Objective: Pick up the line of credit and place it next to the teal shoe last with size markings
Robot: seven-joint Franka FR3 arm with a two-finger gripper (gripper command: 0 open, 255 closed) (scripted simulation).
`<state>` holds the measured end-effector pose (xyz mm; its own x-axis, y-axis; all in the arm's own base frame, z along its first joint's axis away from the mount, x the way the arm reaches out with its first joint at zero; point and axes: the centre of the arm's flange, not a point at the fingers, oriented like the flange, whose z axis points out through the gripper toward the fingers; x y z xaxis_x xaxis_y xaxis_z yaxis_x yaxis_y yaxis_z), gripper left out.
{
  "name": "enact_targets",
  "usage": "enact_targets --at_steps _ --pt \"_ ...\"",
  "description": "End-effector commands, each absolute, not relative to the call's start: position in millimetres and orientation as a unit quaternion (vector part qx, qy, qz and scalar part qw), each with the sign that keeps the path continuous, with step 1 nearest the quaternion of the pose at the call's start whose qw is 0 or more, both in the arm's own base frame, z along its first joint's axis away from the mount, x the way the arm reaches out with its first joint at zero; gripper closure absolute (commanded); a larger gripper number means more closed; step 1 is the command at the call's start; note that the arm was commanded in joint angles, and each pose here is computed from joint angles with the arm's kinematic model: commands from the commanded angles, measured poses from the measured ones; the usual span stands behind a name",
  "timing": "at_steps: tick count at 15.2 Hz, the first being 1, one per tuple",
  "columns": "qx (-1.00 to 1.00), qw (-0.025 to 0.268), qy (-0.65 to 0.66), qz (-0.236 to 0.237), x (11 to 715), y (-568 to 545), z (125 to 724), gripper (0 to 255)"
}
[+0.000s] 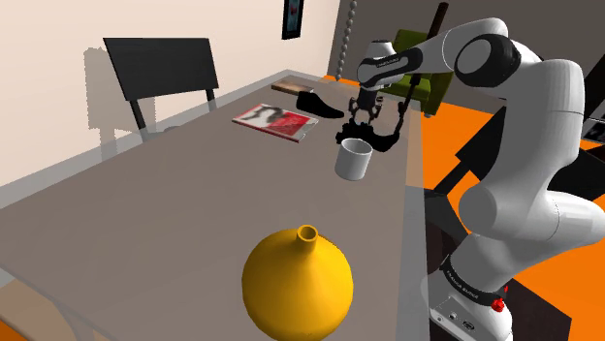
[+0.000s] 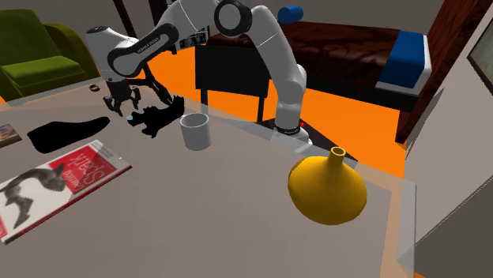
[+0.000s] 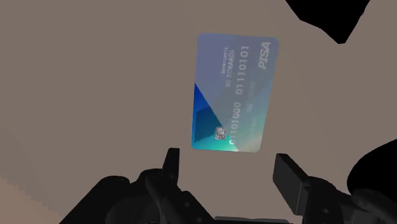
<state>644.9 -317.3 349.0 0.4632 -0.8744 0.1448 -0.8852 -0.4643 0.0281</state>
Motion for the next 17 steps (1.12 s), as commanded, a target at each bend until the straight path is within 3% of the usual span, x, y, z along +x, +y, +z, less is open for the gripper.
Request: enact_targets --at_steps 1,5,9,17 --pt "0.854 0.050 -0.515 0.055 645 -317 349 0" --pt "0.854 0.050 -0.515 0.055 645 -317 349 0" --pt "0.854 0.050 -0.515 0.055 643 -310 398 0" --pt "0.854 0.050 -0.515 0.055 643 -310 398 0"
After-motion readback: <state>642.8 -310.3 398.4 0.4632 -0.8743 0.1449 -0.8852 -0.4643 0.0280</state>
